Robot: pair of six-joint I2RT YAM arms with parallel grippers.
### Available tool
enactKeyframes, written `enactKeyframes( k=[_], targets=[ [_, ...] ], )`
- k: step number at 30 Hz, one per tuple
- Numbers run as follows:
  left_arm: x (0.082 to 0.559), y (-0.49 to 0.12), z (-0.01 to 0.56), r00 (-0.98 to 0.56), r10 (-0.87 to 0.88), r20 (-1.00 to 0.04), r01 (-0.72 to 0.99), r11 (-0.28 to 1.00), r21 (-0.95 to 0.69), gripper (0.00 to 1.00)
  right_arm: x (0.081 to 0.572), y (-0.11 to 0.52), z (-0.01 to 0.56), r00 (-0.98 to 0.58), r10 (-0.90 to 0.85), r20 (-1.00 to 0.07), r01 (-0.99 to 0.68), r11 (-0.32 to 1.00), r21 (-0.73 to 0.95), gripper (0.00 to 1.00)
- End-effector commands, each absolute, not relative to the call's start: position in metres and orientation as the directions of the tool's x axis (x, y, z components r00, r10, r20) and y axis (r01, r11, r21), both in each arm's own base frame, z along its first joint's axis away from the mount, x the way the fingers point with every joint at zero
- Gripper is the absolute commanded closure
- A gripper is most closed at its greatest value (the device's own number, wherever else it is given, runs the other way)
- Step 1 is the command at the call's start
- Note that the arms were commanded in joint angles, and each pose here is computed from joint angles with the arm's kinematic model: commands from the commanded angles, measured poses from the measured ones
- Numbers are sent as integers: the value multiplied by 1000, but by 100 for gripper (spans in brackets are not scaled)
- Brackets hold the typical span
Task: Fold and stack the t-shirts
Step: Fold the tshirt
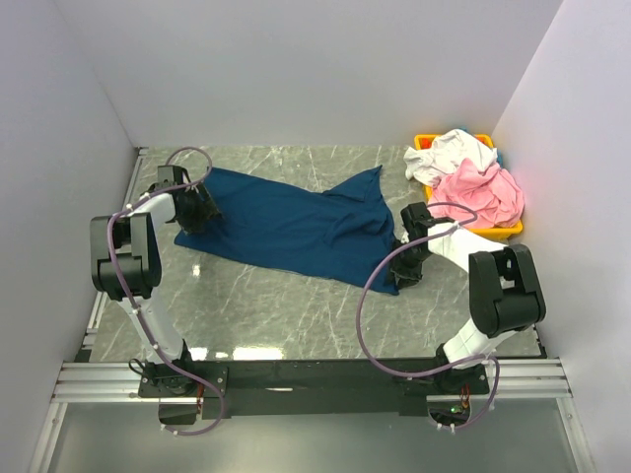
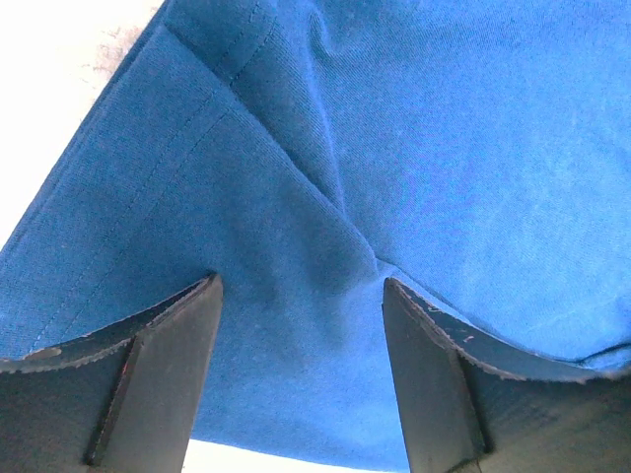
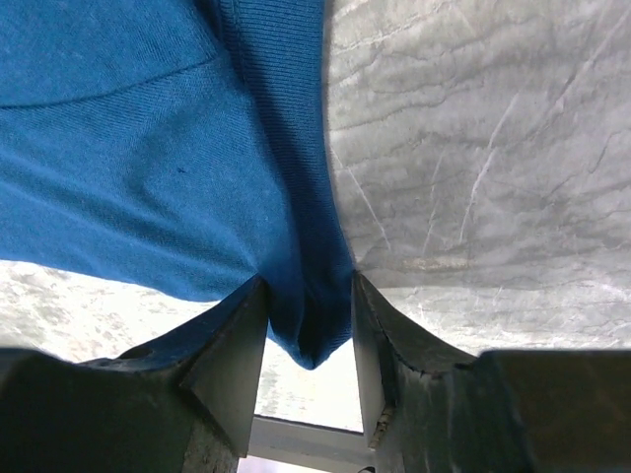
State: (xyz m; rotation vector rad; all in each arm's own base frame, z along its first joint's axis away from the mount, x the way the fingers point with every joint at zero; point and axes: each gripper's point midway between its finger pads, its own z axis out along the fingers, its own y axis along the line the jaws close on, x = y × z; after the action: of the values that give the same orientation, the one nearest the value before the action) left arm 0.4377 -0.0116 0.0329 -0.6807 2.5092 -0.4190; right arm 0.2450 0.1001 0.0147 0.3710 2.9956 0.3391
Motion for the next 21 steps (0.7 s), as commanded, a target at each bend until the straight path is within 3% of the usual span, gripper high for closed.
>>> enactKeyframes(
  k=[1, 7, 15, 18, 21],
  targets=[
    [412, -2, -2, -787, -533, -310, -435, 837, -333, 26, 225, 95, 6, -965, 260, -35, 249, 950, 191, 54],
    [414, -4, 6, -785, -530, -319, -422, 836, -349, 26, 219, 90, 19, -964, 259, -57, 247, 954, 168, 47],
    [413, -3, 7, -787, -525, -324, -418, 840, -345, 26, 215, 95, 12, -964, 261, -50, 248, 951, 186, 47],
    [411, -3, 6, -791, -520, -323, -416, 843, -341, 26, 218, 95, 9, -965, 257, -46, 245, 952, 181, 53],
    [410, -2, 5, -790, -523, -320, -421, 842, -337, 26, 221, 97, 8, -967, 253, -39, 242, 952, 187, 67]
  ],
)
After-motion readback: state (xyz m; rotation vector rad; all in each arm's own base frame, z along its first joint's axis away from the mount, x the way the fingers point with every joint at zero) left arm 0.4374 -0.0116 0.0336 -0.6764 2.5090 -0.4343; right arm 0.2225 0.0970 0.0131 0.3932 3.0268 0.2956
